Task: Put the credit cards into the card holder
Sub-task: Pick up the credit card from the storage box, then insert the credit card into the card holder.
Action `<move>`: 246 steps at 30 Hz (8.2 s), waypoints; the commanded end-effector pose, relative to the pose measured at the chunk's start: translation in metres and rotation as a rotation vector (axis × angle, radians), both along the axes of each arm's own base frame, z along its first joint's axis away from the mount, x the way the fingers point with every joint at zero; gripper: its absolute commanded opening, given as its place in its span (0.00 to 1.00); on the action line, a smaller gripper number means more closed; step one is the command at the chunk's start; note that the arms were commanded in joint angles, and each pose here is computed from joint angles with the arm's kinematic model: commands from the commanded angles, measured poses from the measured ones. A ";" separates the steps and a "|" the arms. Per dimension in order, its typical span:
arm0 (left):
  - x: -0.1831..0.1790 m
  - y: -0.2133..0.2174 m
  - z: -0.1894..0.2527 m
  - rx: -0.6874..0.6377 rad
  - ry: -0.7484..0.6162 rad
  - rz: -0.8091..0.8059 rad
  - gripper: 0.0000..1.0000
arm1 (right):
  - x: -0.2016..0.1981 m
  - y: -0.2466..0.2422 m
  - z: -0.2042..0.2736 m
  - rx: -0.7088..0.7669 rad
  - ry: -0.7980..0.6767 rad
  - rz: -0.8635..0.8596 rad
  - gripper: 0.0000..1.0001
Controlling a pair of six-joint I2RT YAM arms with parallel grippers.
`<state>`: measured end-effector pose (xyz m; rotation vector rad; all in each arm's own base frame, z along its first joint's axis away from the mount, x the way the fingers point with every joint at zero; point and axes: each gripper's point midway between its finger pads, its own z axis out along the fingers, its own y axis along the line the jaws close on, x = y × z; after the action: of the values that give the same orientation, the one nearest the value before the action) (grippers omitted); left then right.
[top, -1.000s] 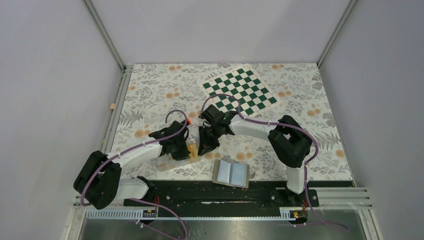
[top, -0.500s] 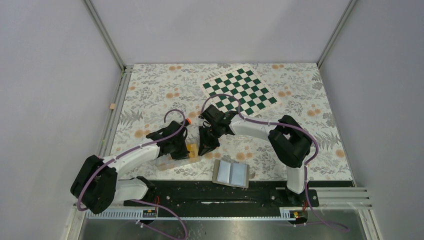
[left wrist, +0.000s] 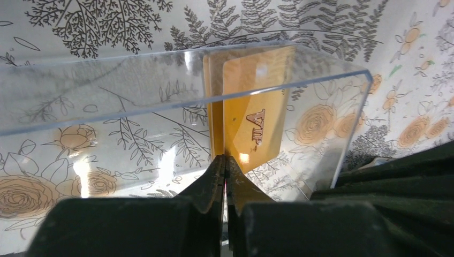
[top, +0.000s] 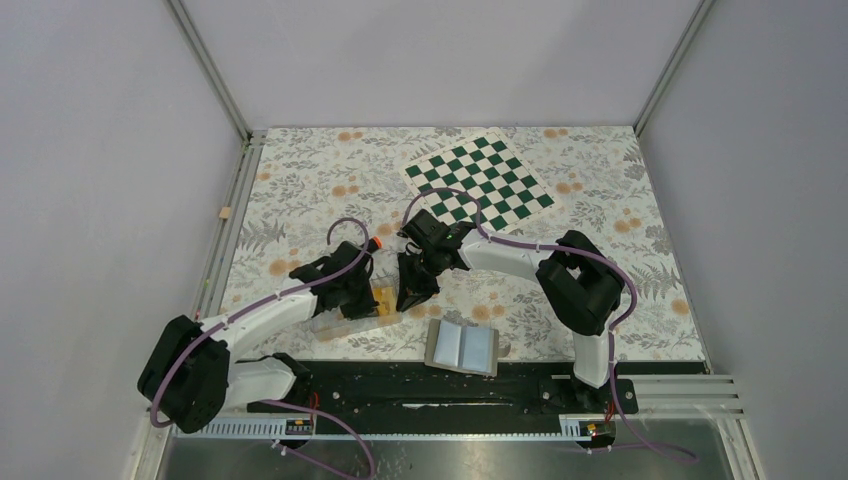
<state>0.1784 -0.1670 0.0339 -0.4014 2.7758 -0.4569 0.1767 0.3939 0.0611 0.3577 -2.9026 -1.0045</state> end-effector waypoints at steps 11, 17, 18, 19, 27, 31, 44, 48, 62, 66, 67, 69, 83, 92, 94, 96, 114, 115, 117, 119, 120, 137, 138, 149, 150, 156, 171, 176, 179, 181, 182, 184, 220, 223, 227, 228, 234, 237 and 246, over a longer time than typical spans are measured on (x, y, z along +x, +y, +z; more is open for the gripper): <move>0.021 -0.035 0.036 -0.191 -0.130 -0.033 0.08 | -0.008 0.014 0.011 0.063 0.020 0.035 0.15; 0.024 -0.039 0.044 -0.219 -0.160 -0.038 0.11 | -0.009 0.015 0.011 0.064 0.020 0.037 0.15; 0.024 -0.040 0.044 -0.222 -0.162 -0.040 0.12 | -0.008 0.015 0.011 0.064 0.020 0.037 0.15; 0.024 -0.040 0.044 -0.227 -0.166 -0.043 0.12 | -0.008 0.015 0.011 0.065 0.020 0.037 0.15; 0.022 -0.042 0.042 -0.242 -0.177 -0.046 0.12 | -0.009 0.015 0.011 0.063 0.020 0.038 0.15; 0.021 -0.042 0.031 -0.221 -0.143 -0.054 0.12 | -0.009 0.015 0.011 0.064 0.022 0.039 0.15; 0.012 -0.013 0.007 -0.047 -0.055 0.008 0.00 | -0.008 0.014 0.015 0.064 0.010 0.043 0.16; 0.013 -0.015 0.010 -0.055 -0.066 0.001 0.00 | -0.006 0.013 0.021 0.069 -0.021 0.042 0.20; 0.018 -0.001 0.134 -0.100 -0.353 -0.082 0.00 | 0.000 -0.014 0.090 0.146 -0.244 -0.015 0.80; 0.011 -0.004 0.161 -0.176 -0.427 -0.107 0.00 | -0.006 -0.029 0.098 0.156 -0.269 -0.025 0.89; 0.008 -0.008 0.168 -0.214 -0.449 -0.127 0.00 | -0.007 -0.034 0.098 0.155 -0.273 -0.028 0.91; 0.002 -0.017 0.186 -0.314 -0.516 -0.163 0.00 | -0.011 -0.047 0.100 0.161 -0.290 -0.033 0.97; -0.016 -0.086 0.199 -0.709 -0.556 -0.286 0.00 | -0.035 -0.192 0.025 0.048 -0.221 -0.303 0.99; -0.037 -0.165 0.165 -0.683 -0.412 -0.429 0.00 | -0.053 -0.217 -0.005 -0.066 -0.184 -0.318 0.80; -0.043 -0.178 0.153 -0.656 -0.376 -0.457 0.00 | -0.055 -0.218 -0.008 -0.075 -0.174 -0.313 0.74; -0.048 -0.187 0.142 -0.639 -0.349 -0.466 0.00 | -0.058 -0.218 -0.009 -0.073 -0.165 -0.304 0.69; -0.065 -0.173 0.046 -0.566 -0.208 -0.330 0.00 | -0.077 -0.186 -0.028 0.076 -0.037 -0.248 0.32; -0.064 -0.172 0.045 -0.564 -0.212 -0.327 0.00 | -0.076 -0.185 -0.031 0.076 -0.034 -0.248 0.30; -0.063 -0.168 0.041 -0.547 -0.213 -0.314 0.00 | -0.078 -0.183 -0.037 0.067 -0.021 -0.246 0.29; -0.062 -0.166 0.037 -0.538 -0.217 -0.307 0.00 | -0.080 -0.184 -0.043 0.044 -0.010 -0.244 0.27; -0.061 -0.166 0.036 -0.536 -0.216 -0.305 0.00 | -0.082 -0.186 -0.047 0.029 -0.003 -0.244 0.27; -0.047 -0.155 0.018 -0.513 -0.217 -0.240 0.00 | -0.088 -0.204 -0.059 -0.065 -0.006 -0.270 0.25; -0.047 -0.157 0.018 -0.523 -0.213 -0.245 0.00 | -0.088 -0.203 -0.059 -0.059 -0.004 -0.269 0.25; -0.049 -0.163 0.021 -0.573 -0.199 -0.239 0.00 | -0.091 -0.202 -0.063 -0.050 0.014 -0.277 0.25; -0.048 -0.161 0.021 -0.564 -0.201 -0.233 0.00 | -0.091 -0.202 -0.063 -0.050 0.013 -0.276 0.25; -0.043 -0.152 0.026 -0.508 -0.226 -0.224 0.00 | -0.090 -0.202 -0.063 -0.054 0.010 -0.278 0.25; -0.043 -0.166 0.036 -0.577 -0.236 -0.252 0.00 | -0.091 -0.207 -0.064 -0.083 0.007 -0.283 0.25; -0.043 -0.170 0.032 -0.567 -0.225 -0.261 0.00 | -0.091 -0.208 -0.065 -0.087 0.007 -0.280 0.25; -0.043 -0.171 0.033 -0.576 -0.225 -0.263 0.00 | -0.092 -0.208 -0.066 -0.090 0.012 -0.277 0.25; -0.043 -0.169 0.034 -0.575 -0.227 -0.258 0.00 | -0.092 -0.208 -0.067 -0.092 0.014 -0.278 0.25; -0.042 -0.168 0.035 -0.570 -0.230 -0.255 0.00 | -0.092 -0.208 -0.067 -0.092 0.014 -0.278 0.25; -0.041 -0.166 0.038 -0.567 -0.242 -0.249 0.00 | -0.093 -0.209 -0.067 -0.093 0.017 -0.278 0.25; -0.050 -0.171 0.030 -0.625 -0.207 -0.232 0.00 | -0.094 -0.208 -0.071 -0.094 0.026 -0.277 0.25; -0.054 -0.173 0.029 -0.632 -0.197 -0.237 0.00 | -0.094 -0.208 -0.072 -0.096 0.026 -0.278 0.25; -0.062 -0.176 0.026 -0.631 -0.178 -0.248 0.00 | -0.094 -0.208 -0.072 -0.095 0.026 -0.278 0.25; -0.063 -0.177 0.025 -0.631 -0.173 -0.249 0.00 | -0.094 -0.209 -0.072 -0.097 0.026 -0.278 0.25; -0.067 -0.173 0.023 -0.622 -0.158 -0.228 0.00 | -0.094 -0.209 -0.072 -0.097 0.025 -0.279 0.25; -0.071 -0.170 0.022 -0.624 -0.140 -0.214 0.00 | -0.094 -0.209 -0.073 -0.097 0.024 -0.280 0.25; -0.090 -0.170 0.017 -0.633 -0.074 -0.205 0.00 | -0.094 -0.210 -0.073 -0.099 0.024 -0.281 0.25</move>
<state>0.0934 -0.3311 0.0413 -0.1874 2.5690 -1.3154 0.0945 0.2079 0.0155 -0.0406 -2.9762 -1.0884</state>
